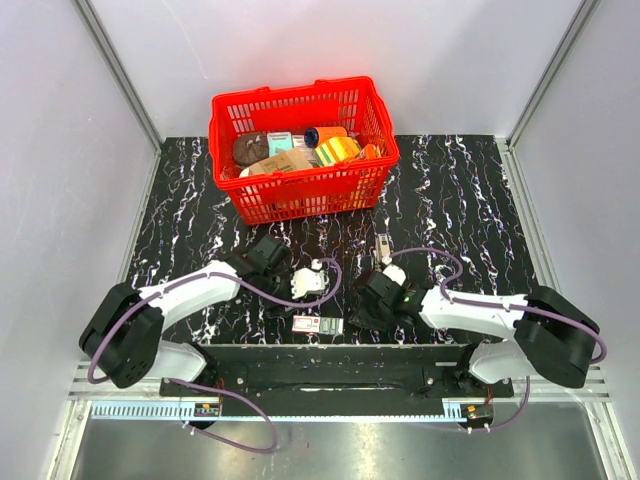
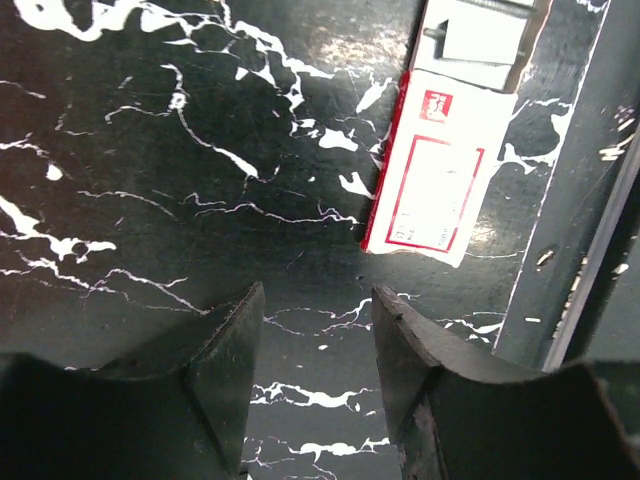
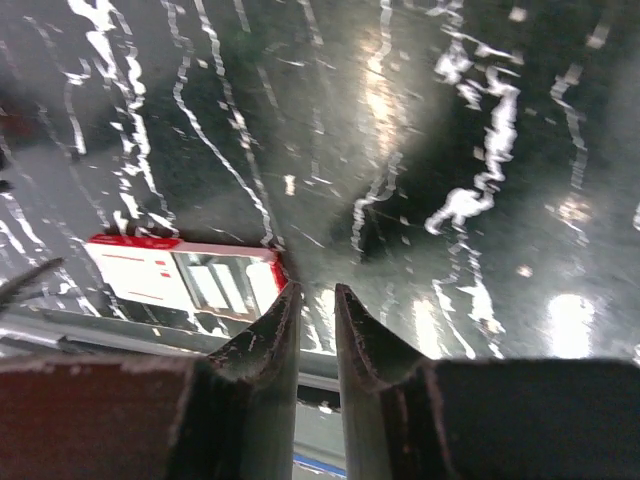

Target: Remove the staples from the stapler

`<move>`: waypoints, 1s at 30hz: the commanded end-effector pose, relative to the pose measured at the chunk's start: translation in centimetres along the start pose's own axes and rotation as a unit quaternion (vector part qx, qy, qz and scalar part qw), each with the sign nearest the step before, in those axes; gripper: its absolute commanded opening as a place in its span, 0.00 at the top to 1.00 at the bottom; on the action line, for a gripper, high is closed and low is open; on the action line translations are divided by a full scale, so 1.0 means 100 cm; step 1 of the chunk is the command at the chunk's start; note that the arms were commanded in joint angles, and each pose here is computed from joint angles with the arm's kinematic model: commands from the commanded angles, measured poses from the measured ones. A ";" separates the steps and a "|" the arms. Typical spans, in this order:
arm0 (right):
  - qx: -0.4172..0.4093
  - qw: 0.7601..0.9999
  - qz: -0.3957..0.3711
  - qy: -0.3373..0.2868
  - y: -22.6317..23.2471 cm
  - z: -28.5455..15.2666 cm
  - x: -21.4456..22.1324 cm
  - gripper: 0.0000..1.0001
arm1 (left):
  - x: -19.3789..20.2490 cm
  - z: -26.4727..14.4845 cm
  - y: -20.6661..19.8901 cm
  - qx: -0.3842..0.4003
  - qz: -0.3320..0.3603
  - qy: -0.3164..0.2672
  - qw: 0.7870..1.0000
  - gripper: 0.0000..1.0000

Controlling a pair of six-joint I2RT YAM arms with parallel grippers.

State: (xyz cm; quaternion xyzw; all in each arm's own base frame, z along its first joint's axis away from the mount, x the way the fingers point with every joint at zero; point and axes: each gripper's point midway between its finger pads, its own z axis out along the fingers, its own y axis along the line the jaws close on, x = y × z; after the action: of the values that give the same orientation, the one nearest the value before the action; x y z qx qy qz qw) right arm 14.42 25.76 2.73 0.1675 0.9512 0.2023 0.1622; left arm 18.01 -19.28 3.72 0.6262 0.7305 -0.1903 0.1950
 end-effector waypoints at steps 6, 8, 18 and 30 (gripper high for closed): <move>-0.060 0.998 0.014 0.028 0.029 0.018 0.003 0.75 | 0.013 0.020 -0.002 -0.020 0.065 0.036 0.997 0.49; -0.062 0.997 0.018 0.031 0.028 0.019 0.005 0.75 | 0.014 0.021 -0.005 -0.018 0.065 0.039 0.997 0.49; -0.069 0.996 0.023 0.043 0.028 0.023 0.011 0.80 | 0.007 0.029 -0.008 -0.018 0.057 0.031 0.998 0.50; -0.081 0.994 0.013 0.070 0.046 0.036 0.018 0.84 | -0.003 0.030 -0.013 -0.013 0.046 0.016 0.999 0.50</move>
State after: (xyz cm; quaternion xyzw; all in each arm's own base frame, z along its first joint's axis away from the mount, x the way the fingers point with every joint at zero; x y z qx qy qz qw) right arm 14.96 30.74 1.67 0.1585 0.9351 0.2953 0.1153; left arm 16.70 -20.69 1.50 0.6620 0.7058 -0.1613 0.1940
